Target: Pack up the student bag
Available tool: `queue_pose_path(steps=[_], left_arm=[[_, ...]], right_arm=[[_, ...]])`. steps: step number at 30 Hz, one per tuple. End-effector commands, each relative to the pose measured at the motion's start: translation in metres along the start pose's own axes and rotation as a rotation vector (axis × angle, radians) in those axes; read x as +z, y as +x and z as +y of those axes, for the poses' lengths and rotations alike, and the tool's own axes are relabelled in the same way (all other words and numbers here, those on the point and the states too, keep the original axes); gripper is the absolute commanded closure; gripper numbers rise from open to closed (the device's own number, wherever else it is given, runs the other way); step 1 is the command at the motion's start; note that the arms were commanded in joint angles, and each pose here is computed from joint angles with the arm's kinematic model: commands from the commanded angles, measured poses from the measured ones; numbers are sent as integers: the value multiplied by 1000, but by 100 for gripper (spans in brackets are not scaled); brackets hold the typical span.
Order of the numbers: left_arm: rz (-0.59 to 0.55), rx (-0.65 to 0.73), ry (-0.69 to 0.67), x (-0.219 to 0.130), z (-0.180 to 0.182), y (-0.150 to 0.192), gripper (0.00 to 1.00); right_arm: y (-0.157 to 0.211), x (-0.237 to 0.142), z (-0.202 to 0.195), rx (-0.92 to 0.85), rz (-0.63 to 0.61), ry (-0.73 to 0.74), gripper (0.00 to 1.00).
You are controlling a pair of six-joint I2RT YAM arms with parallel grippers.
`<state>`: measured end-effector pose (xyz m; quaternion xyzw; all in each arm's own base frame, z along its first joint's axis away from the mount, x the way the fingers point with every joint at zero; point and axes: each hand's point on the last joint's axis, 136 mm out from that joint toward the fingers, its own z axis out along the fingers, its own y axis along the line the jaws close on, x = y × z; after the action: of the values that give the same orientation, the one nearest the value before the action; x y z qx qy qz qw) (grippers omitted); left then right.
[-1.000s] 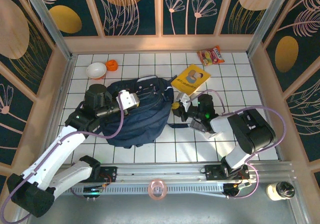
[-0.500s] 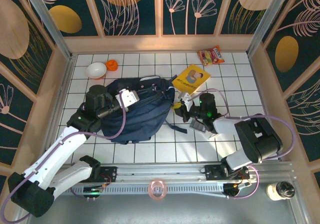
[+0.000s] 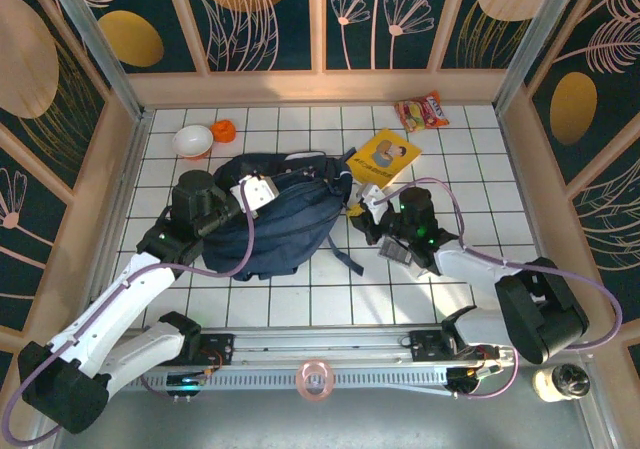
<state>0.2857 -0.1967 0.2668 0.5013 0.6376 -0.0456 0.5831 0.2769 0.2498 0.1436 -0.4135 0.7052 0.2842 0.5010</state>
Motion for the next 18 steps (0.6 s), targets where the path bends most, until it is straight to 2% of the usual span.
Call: queue_pose_path(steps=[1,4,16,18], left_arm=[[-46,38,-30,-6,5,-7,100],[-125,7,30,-14,-4,-24,100],[-191,-7,104,-23,-10,-45,100],[-198,-4,104,-23,-10,-46,100]], right_arm=[[-28,0,12,-63,-78,-73,100],[-16,7,15,-30,-45,-116,97],[14,7,17,130,-2,-264,59],[20,8,18,146,17,-277,55]])
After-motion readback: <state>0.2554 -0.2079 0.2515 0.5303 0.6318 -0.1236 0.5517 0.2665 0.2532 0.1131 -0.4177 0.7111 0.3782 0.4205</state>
